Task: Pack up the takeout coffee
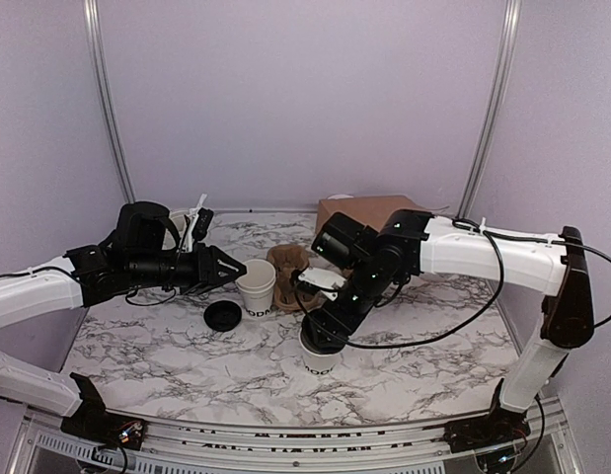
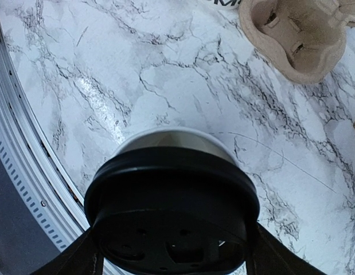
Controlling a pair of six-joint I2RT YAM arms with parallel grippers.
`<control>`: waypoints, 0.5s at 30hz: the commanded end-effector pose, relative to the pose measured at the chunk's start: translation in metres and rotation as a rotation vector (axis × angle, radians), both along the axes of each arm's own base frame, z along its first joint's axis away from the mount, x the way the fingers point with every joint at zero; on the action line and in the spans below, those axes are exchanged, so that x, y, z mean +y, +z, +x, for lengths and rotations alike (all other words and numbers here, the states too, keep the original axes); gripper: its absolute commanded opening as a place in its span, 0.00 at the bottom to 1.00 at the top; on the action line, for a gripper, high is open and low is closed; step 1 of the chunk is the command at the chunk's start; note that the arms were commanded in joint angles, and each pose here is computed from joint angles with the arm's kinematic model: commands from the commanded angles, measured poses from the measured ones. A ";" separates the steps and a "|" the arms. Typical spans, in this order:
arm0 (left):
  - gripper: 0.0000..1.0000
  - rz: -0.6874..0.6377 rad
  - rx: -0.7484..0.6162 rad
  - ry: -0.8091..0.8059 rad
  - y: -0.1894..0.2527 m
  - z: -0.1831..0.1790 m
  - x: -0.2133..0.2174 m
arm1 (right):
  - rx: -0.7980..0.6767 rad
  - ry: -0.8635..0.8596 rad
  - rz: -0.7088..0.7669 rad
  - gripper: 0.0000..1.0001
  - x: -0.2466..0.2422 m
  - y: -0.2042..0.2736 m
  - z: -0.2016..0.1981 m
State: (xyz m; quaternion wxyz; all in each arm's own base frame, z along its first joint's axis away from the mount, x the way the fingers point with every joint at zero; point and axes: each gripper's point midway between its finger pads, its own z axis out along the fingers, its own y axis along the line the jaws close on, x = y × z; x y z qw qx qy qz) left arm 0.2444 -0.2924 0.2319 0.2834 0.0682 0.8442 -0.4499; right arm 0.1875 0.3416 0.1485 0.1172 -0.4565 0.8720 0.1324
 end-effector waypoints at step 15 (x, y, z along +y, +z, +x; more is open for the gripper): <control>0.36 -0.019 -0.042 0.001 0.008 -0.001 0.004 | 0.023 0.001 -0.003 0.79 0.007 0.003 0.003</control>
